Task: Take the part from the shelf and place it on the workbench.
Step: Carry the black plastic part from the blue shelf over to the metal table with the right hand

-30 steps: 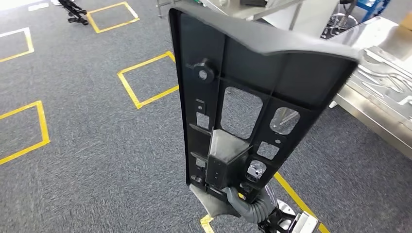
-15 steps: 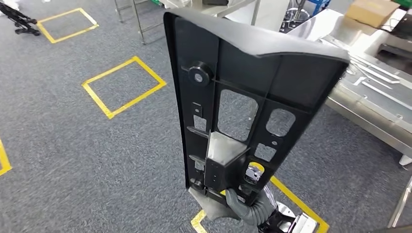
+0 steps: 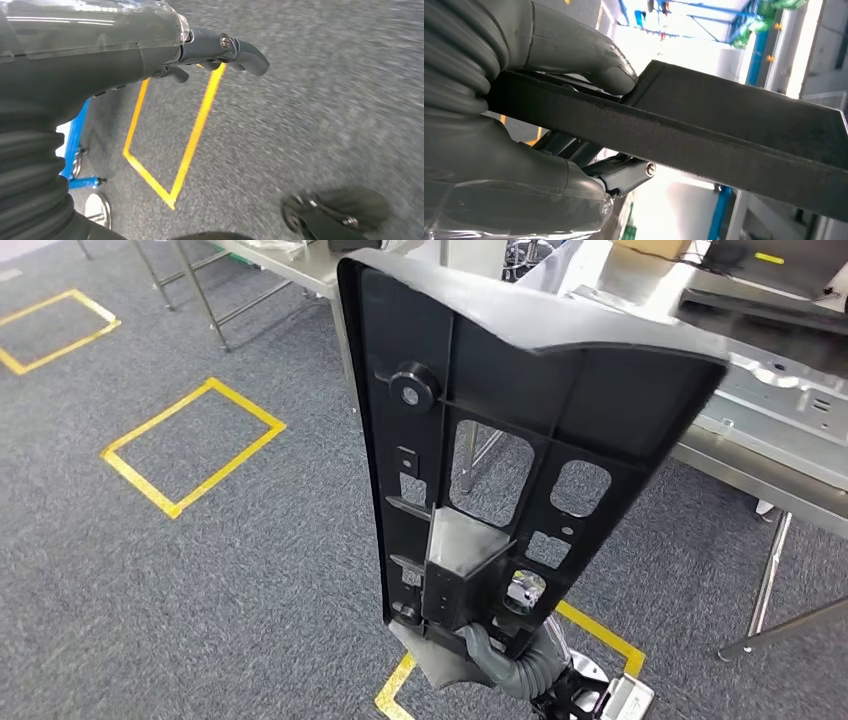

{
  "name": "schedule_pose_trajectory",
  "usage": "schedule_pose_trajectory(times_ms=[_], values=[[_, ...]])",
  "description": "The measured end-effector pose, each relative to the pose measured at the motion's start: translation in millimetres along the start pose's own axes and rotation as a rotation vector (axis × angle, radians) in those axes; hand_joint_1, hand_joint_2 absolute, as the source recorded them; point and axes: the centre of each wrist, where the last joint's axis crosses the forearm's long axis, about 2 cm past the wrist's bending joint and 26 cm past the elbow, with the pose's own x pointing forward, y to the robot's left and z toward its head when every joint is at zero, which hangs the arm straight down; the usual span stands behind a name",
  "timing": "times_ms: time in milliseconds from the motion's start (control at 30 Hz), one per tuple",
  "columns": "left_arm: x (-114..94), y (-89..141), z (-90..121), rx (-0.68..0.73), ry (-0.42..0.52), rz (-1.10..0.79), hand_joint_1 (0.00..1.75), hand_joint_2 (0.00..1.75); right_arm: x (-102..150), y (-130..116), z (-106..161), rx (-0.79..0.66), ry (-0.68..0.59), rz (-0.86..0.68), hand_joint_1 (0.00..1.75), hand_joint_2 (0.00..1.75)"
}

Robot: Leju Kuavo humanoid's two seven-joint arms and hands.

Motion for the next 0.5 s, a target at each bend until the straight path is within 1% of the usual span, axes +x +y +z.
schedule_pose_trajectory(times_ms=[200,500], values=[[-4.3,-0.4,0.4,-0.001,0.011,-0.002,0.00,1.75,0.0,0.8,1.7,-0.005,0.004,-0.003,1.75,1.75],[-2.5,-0.9,0.5,-0.001,0.015,0.008,0.00,1.75,-0.8,0.6,1.3,-0.002,0.004,-0.007,1.75,1.75]])
